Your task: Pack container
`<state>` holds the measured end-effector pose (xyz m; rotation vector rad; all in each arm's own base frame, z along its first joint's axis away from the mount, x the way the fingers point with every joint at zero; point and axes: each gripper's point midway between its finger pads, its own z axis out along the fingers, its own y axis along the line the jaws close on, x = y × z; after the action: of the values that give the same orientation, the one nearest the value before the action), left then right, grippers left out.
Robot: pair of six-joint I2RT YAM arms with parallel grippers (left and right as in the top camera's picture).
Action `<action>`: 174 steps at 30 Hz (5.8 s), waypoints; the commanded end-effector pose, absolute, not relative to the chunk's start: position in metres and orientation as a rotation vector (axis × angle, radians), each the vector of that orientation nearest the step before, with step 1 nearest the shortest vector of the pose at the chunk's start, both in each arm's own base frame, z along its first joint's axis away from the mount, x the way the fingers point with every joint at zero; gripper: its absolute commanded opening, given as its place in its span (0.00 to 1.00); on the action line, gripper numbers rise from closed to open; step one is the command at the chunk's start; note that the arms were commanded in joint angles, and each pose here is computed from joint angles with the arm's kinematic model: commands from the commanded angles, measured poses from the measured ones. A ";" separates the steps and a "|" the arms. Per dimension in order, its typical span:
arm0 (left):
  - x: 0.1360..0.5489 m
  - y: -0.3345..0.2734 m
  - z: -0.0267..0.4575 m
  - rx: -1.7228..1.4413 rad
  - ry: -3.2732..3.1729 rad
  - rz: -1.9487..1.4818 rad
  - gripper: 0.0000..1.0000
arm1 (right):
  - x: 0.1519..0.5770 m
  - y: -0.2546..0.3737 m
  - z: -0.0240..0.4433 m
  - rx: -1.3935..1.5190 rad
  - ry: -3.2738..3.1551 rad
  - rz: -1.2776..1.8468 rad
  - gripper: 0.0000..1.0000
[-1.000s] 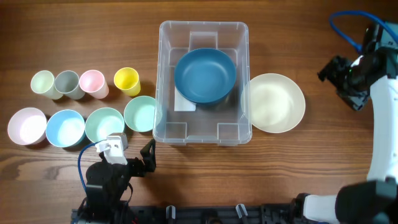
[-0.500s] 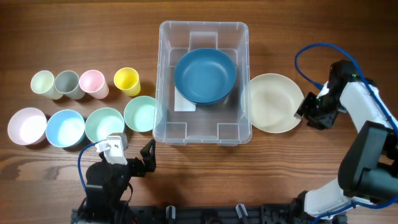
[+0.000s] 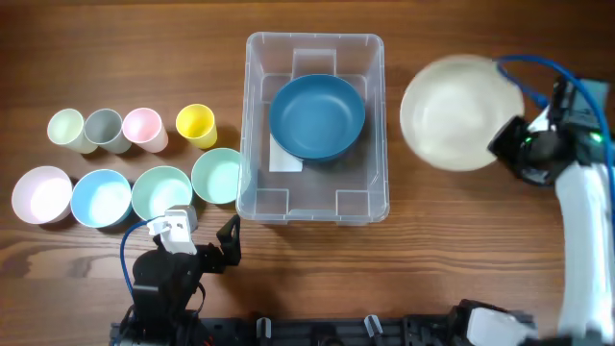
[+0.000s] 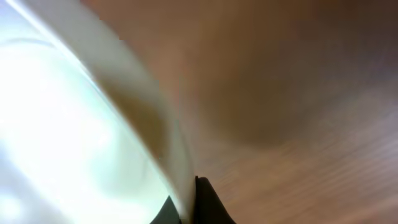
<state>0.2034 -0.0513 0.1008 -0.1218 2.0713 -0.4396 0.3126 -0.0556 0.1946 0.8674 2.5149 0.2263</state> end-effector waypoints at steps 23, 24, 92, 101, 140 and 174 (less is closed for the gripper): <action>0.203 -0.055 0.101 -0.086 2.066 -0.446 1.00 | 0.427 0.180 0.219 0.025 2.485 0.585 0.47; 0.203 -0.055 0.101 -0.086 2.066 -0.446 1.00 | 0.426 0.182 0.238 0.014 2.457 0.606 0.48; 0.203 -0.055 0.101 -0.086 2.066 -0.446 1.00 | 0.313 0.299 0.038 -0.834 2.934 0.488 0.04; 0.203 -0.055 0.101 -0.086 2.066 -0.446 1.00 | 0.378 0.276 0.037 -0.614 2.782 0.271 0.05; 0.203 -0.055 0.101 -0.086 2.066 -0.446 1.00 | 0.306 0.124 0.088 0.076 3.039 0.311 0.29; 0.203 -0.055 0.101 -0.086 2.066 -0.446 1.00 | 0.303 0.076 0.099 -0.208 2.963 -0.089 0.04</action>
<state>0.2034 -0.0513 0.1008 -0.1218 2.0713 -0.4396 0.3037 0.0833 0.0898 -0.1300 2.9945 -0.0273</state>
